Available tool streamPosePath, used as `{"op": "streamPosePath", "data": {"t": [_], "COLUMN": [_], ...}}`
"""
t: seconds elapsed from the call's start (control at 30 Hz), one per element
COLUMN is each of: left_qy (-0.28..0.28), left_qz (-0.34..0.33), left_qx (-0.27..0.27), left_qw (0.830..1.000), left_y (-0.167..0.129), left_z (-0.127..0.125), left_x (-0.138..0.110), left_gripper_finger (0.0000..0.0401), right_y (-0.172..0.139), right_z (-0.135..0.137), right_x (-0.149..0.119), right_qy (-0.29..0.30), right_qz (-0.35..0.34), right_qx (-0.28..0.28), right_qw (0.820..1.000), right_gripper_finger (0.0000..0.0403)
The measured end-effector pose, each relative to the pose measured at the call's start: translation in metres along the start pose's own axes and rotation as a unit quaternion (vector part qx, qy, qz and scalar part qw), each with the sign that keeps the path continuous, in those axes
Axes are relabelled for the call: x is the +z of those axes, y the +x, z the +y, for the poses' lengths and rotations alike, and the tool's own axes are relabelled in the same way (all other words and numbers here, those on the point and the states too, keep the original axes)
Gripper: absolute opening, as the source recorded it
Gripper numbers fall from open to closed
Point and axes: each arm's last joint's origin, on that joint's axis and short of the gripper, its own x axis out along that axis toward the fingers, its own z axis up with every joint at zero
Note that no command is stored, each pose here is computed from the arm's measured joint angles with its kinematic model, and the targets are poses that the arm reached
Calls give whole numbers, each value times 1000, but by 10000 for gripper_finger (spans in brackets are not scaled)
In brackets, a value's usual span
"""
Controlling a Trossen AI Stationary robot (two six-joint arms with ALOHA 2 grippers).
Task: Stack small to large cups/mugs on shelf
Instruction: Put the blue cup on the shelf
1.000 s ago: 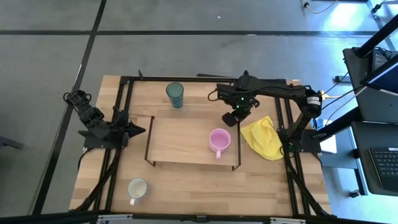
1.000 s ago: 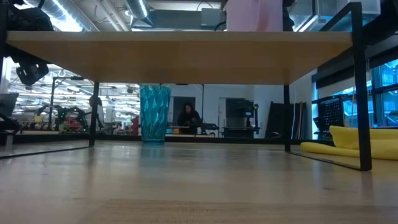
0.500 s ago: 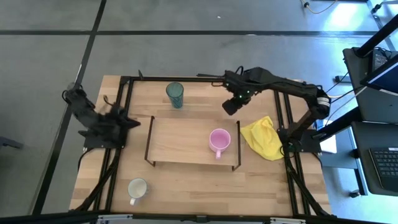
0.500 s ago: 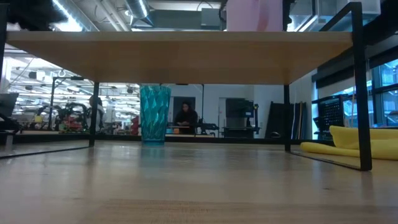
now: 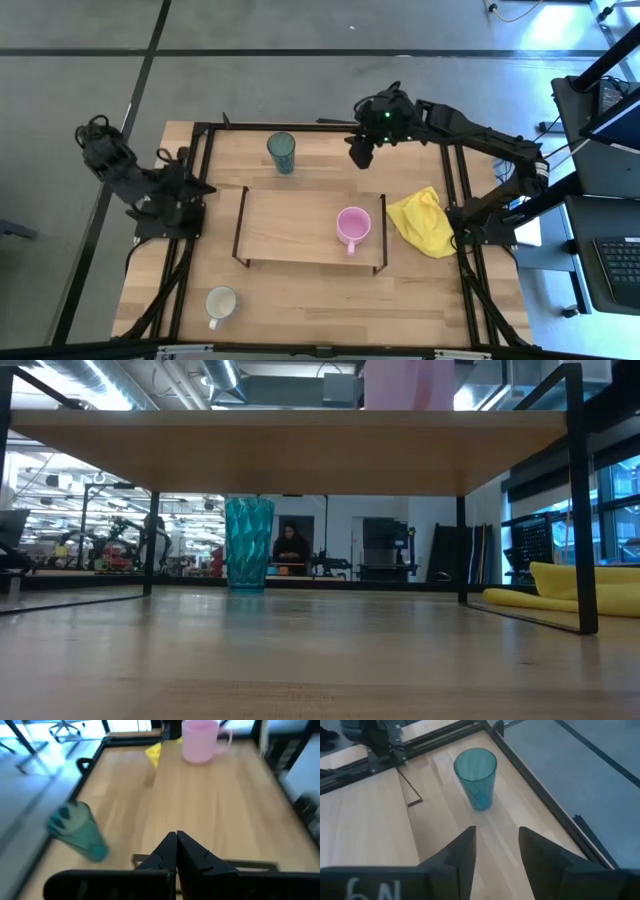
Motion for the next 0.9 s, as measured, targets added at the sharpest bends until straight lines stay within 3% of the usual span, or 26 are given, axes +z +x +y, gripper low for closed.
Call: {"op": "streamPosePath", "data": {"t": [0.13,0.27,0.33,0.4,0.47,0.63,0.77,0.9], "left_qy": [93,142,156,162,137,21,-46,-114], "left_qz": [44,116,187,280,331,282,239,268], "left_qx": [58,68,90,127,137,91,29,1], "left_qw": [993,981,966,938,923,955,970,957], "left_y": [8,38,63,89,107,112,99,112], "left_z": [-10,-18,-12,3,23,74,95,105], "left_x": [34,66,73,69,66,67,63,45], "left_gripper_finger": [0,0,0,0,0,0,0,0], "right_y": [-4,-8,-8,-8,-8,-8,-9,-9], "right_z": [0,0,0,0,0,-1,1,3], "right_x": [5,8,8,8,6,-3,-11,-12], "right_qy": [3,5,7,17,17,17,27,47], "right_qz": [-9,-17,-17,-15,-7,41,78,83], "right_qx": [3,3,3,3,2,-5,-9,-8], "right_qw": [1000,1000,1000,1000,1000,999,997,995], "right_gripper_finger": [148,148,148,148,149,149,149,149]}}
